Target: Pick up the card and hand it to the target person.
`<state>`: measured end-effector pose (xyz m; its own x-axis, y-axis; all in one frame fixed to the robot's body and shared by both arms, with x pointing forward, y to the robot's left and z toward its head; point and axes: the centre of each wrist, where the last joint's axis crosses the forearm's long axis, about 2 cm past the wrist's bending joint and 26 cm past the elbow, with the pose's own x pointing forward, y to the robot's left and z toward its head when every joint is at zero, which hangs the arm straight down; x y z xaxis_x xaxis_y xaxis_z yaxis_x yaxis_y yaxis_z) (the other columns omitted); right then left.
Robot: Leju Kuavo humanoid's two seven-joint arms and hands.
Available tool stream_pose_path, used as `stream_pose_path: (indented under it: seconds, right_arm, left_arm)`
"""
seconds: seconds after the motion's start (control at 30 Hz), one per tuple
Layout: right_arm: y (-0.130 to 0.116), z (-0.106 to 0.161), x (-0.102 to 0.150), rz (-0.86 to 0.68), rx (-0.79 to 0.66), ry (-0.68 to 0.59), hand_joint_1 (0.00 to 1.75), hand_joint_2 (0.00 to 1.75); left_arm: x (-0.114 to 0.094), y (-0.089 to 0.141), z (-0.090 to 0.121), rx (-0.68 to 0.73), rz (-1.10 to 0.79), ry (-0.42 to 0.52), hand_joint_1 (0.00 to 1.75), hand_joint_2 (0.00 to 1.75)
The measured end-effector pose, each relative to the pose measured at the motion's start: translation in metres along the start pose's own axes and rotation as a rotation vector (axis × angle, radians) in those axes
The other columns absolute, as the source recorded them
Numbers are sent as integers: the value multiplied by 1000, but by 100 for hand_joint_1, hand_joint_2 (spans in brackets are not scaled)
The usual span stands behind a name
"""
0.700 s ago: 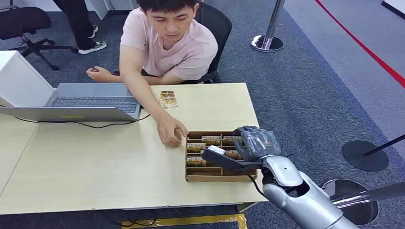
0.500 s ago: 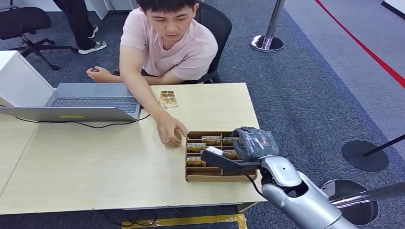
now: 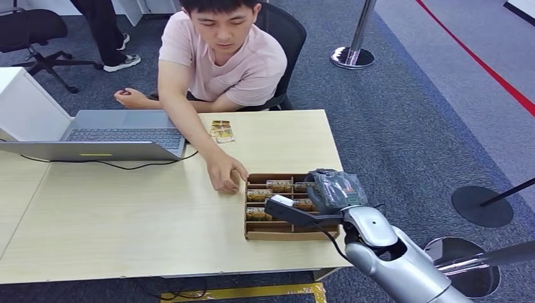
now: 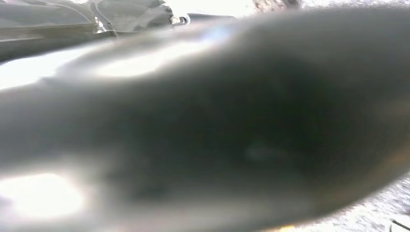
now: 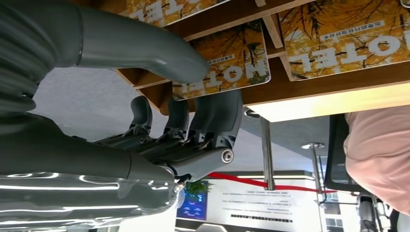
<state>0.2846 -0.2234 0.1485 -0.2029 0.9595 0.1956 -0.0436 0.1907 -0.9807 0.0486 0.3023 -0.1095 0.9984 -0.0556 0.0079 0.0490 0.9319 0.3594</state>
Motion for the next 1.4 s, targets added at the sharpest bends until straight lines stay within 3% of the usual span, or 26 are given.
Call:
stream_pose_path:
  seconds: [0.33,0.43,0.57,1.23,1.4]
  right_arm:
    - [0,0,0,0,0,-2,105,175]
    - [0,0,0,0,0,-3,115,175]
    - [0,0,0,0,1,-3,153,175]
    - [-1,-3,5,6,11,-21,150,175]
    - [-5,-3,6,-25,-44,-57,150,175]
  left_arm:
    - [-1,0,0,-30,18,-12,0,0]
    - [-1,0,0,-31,20,-12,0,0]
    - [-1,0,0,-30,24,-17,0,175]
    - [-3,1,-1,-24,61,-20,0,175]
    - [-3,1,-1,-5,65,-15,0,175]
